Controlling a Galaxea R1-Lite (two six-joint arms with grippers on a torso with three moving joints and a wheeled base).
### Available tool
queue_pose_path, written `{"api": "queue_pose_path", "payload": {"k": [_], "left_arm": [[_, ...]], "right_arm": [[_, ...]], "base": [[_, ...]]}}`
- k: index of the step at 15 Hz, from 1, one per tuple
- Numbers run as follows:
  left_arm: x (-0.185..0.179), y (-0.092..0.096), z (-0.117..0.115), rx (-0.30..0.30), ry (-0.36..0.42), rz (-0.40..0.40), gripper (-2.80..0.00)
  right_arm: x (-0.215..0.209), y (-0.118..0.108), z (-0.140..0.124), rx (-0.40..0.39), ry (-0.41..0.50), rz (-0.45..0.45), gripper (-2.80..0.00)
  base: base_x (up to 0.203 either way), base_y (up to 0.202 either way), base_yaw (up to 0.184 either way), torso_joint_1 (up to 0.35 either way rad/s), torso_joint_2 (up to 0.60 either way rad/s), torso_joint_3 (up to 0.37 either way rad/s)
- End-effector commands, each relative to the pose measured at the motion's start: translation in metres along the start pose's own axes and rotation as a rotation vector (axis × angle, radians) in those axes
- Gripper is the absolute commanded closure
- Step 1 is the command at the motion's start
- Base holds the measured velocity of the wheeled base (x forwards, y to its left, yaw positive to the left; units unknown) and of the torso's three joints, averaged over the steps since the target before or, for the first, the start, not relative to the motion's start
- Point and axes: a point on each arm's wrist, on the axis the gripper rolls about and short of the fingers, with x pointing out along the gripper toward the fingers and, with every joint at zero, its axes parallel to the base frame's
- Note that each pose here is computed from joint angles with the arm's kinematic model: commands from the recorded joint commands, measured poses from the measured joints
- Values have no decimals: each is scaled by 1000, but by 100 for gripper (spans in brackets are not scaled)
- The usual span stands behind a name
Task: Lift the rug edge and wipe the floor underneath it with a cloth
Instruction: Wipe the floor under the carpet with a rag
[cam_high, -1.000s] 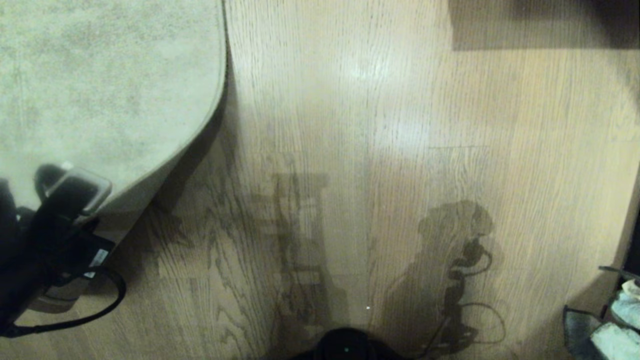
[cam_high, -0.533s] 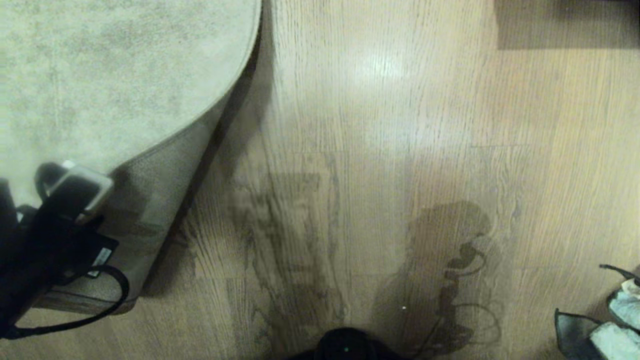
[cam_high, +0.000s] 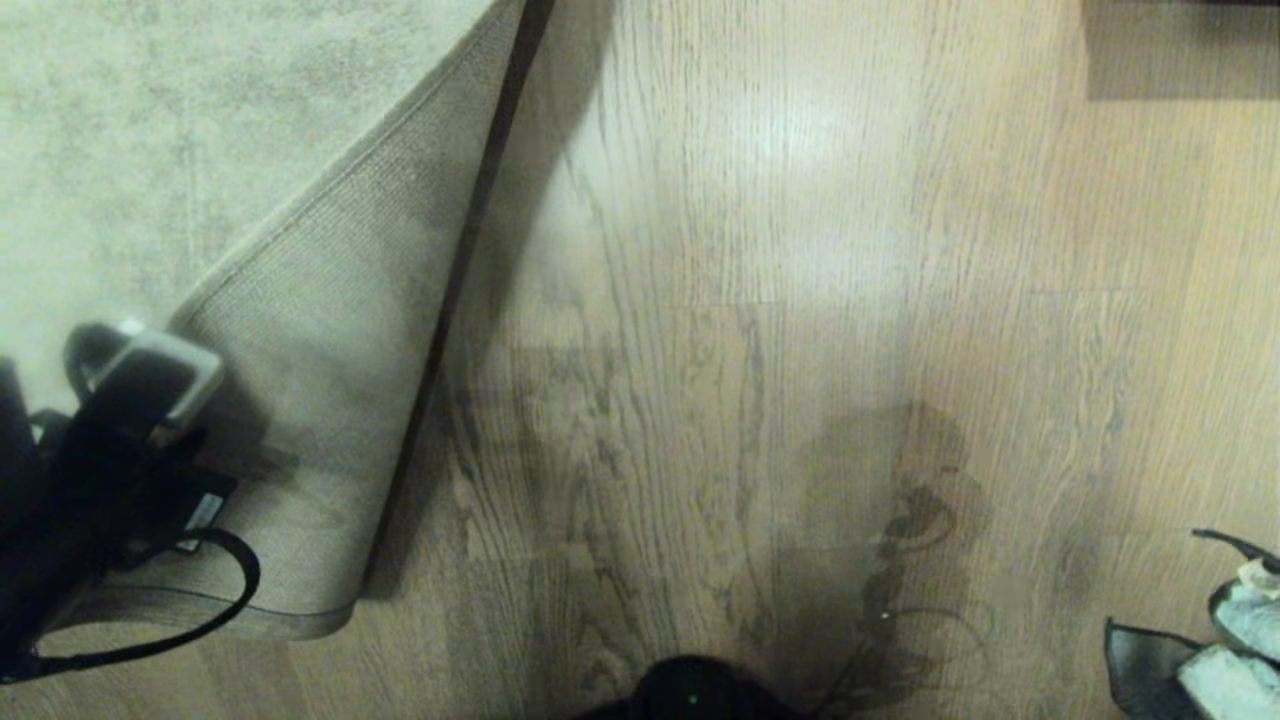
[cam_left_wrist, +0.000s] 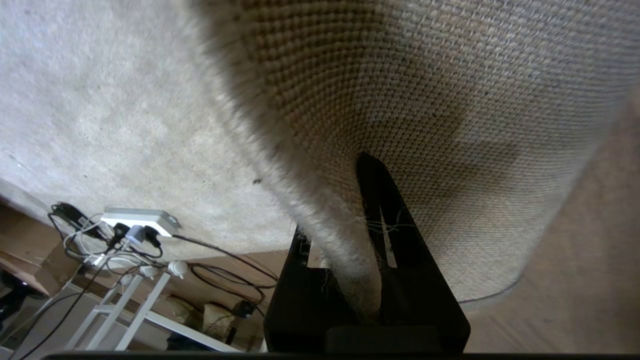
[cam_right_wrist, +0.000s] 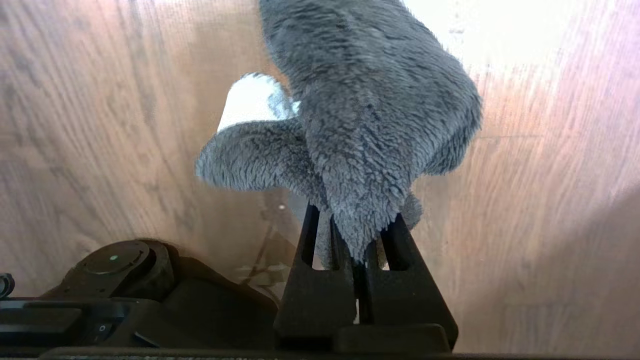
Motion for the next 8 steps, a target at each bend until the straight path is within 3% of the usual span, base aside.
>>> {"api": "queue_pose_path", "payload": {"k": [1,8], "left_arm": [[1,-1,0,8,7,0,0],[1,3,6,-21,-31,54,0]], "right_arm": [[0,0,0,0,1,0,0],[0,0,0,1,1,0,0]], "base": [[0,64,1,6,2,2],[0,0,0,0,0,0]]}}
